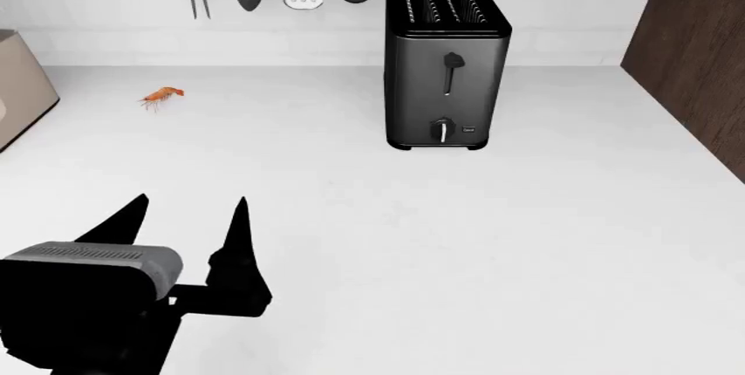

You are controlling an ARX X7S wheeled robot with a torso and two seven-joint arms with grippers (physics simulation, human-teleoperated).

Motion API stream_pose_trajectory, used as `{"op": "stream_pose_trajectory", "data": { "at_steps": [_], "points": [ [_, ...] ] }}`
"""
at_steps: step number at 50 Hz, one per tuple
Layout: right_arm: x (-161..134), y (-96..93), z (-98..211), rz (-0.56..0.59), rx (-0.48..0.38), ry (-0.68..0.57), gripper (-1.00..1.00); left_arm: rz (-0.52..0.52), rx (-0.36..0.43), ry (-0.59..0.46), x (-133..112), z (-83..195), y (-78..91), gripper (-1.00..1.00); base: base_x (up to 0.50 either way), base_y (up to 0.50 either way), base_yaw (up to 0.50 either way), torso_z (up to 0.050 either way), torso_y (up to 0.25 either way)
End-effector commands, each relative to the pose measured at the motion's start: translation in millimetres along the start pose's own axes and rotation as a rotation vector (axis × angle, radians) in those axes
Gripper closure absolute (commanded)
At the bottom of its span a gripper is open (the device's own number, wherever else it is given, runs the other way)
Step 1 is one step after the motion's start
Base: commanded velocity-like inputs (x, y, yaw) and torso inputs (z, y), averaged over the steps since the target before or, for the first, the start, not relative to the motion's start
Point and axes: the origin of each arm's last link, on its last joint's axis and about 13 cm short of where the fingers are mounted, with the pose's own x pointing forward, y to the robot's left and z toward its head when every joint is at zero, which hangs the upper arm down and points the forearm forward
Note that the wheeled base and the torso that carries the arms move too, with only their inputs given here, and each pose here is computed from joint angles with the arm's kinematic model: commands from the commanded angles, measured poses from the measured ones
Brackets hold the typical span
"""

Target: Pick the salsa and salsa from the counter and place them in the cabinets closest to them.

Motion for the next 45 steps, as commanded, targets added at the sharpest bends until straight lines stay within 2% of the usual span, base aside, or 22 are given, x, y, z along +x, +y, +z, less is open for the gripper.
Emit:
{"op": "stream_pose_trajectory", "data": {
  "at_steps": [1,12,31,45],
  "points": [
    [39,-0.7,5,-0.067,0.03,0.051,1.0,0.001,0.001,-0.02,-4,7,-0.2,-1.0,0.0,0.0,0.0,0.0,0.0],
    [83,-11.9,10,-0.132,0.081,0.016,1.0,0.004,-0.005,-0.019,-1,8,0.5,-1.0,0.0,0.0,0.0,0.0,0.0],
    [108,-17.3,10,-0.196,0.097,-0.035,1.0,0.012,-0.021,-0.018,4,6,3.5,-1.0,0.0,0.0,0.0,0.0,0.0],
    [128,-16.0,4,-0.246,0.06,-0.035,1.0,0.017,-0.029,-0.018,5,6,4.9,-1.0,0.0,0.0,0.0,0.0,0.0]
  ]
}}
